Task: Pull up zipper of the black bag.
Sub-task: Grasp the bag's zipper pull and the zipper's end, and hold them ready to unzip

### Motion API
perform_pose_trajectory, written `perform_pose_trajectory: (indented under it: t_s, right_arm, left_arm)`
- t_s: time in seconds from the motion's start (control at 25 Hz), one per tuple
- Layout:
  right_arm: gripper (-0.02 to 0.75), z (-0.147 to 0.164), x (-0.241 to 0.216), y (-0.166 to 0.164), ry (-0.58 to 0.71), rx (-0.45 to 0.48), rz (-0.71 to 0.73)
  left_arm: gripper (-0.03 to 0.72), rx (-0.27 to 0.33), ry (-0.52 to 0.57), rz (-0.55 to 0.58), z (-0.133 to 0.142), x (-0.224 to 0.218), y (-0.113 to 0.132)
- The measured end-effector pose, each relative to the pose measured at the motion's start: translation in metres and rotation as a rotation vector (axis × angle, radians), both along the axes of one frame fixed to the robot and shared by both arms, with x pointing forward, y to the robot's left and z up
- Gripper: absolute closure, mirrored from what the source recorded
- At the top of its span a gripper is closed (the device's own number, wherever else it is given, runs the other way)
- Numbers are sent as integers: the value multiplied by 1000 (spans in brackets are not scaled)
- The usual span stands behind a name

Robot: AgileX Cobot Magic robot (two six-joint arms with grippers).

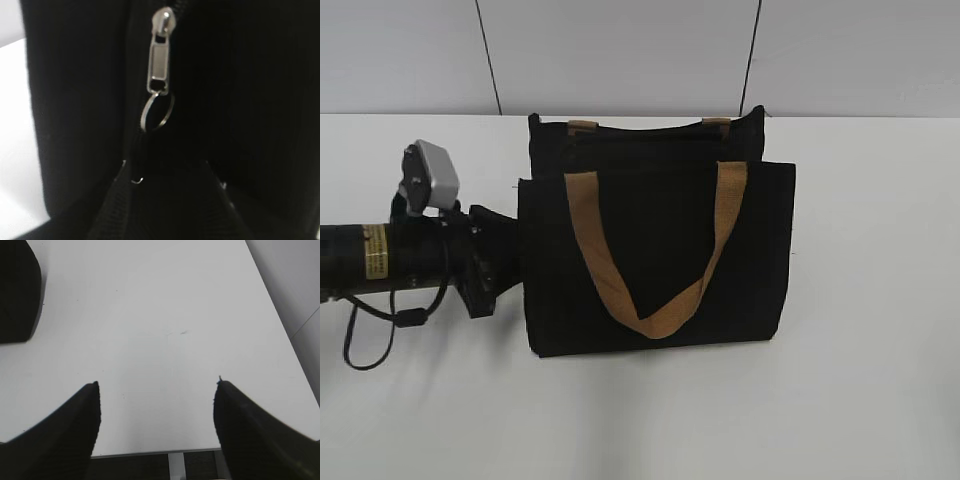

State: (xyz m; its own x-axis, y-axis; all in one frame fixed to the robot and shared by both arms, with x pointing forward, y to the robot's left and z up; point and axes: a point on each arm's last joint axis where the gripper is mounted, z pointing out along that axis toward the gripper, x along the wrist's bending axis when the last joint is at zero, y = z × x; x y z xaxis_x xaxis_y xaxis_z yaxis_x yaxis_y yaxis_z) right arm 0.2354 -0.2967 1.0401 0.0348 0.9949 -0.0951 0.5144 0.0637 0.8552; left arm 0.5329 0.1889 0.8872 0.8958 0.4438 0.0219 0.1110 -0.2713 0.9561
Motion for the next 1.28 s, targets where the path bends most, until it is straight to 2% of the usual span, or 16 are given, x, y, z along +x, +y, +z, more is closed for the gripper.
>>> perform_pose_trajectory:
  t_s: [0.24, 0.32, 0.4, 0.52, 0.56, 0.84, 0.96, 1.28]
  right_arm:
    - [201, 0, 0, 0, 0, 0, 0]
    - [201, 0, 0, 0, 0, 0, 0]
    - [201, 0, 0, 0, 0, 0, 0]
    - [201, 0, 0, 0, 0, 0, 0]
    - [201, 0, 0, 0, 0, 0, 0]
    - [201, 0, 0, 0, 0, 0, 0]
    - [201, 0, 0, 0, 0, 0, 0]
    - [201, 0, 0, 0, 0, 0, 0]
  left_arm:
    - [357, -38, 11, 63, -11, 20, -9]
    - [383, -43, 6, 71, -11, 23, -10]
    - [469, -45, 10, 74, -13, 24, -10]
    - [642, -35, 17, 47, -16, 22, -11]
    - [662, -33, 16, 33, -16, 21, -11]
    - [666, -47, 7, 3, -15, 19, -13]
    - [666, -11, -18, 10, -5, 20, -12]
    - [666, 143, -143, 91, 46, 22, -3]
